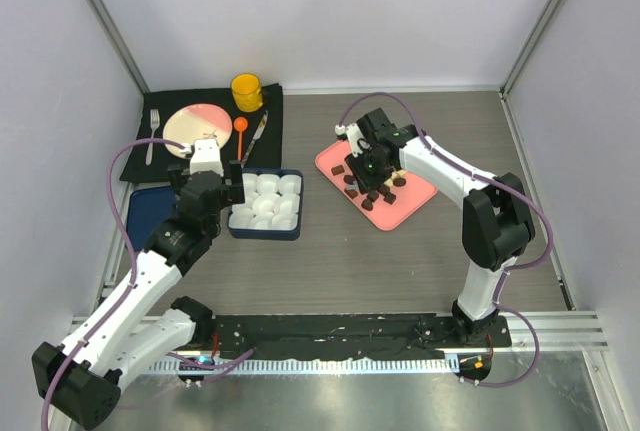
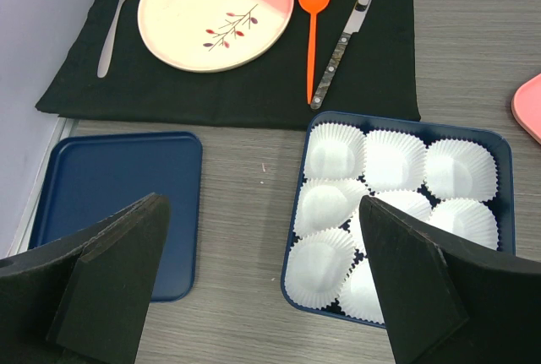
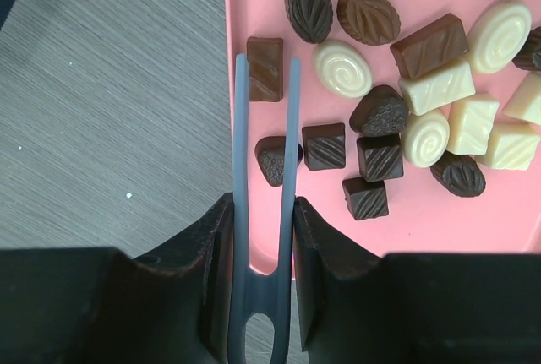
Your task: Pack the chocolate
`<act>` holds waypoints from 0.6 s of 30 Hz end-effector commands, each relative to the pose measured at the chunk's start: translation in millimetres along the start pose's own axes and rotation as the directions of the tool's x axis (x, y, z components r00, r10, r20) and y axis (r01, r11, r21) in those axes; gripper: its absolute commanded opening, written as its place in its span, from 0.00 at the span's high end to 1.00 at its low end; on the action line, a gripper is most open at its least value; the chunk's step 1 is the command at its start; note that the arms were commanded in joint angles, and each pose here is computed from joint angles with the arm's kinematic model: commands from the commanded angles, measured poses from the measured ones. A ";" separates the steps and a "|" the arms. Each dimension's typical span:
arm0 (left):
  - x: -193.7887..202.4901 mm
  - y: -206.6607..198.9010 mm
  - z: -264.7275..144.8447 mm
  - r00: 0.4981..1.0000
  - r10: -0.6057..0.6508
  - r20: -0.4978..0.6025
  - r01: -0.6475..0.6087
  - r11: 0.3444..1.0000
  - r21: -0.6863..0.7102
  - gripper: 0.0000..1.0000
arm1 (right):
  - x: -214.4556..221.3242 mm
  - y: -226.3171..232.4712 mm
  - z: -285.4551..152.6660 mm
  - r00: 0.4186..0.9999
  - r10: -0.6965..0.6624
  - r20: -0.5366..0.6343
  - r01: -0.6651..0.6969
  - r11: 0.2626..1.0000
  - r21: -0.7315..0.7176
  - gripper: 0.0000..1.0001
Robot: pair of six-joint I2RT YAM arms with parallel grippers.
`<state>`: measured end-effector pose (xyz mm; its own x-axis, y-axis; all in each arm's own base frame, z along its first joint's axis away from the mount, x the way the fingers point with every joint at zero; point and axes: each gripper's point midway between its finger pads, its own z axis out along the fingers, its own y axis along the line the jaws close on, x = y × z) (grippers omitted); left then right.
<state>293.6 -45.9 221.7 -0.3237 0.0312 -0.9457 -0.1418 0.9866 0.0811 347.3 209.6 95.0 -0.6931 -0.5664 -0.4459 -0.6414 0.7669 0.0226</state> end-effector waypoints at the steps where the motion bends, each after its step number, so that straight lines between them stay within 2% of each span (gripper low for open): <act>1: -12.2 -1.7 -1.0 0.999 -0.018 0.047 0.017 1.000 0.011 0.01 | -19.5 3.3 -4.6 0.998 -0.002 0.060 0.003 1.000 -0.013 0.66; 18: -11.9 -1.9 -0.7 0.999 -0.018 0.046 0.018 1.000 0.011 0.00 | -0.9 1.0 13.2 1.000 -0.004 -0.001 0.004 1.000 -0.005 0.65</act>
<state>293.5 -45.8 221.7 -0.3237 0.0312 -0.9457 -0.1418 0.9866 0.0811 346.0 210.8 78.9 -0.7061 -0.5741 -0.4146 -0.6436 0.7644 0.0376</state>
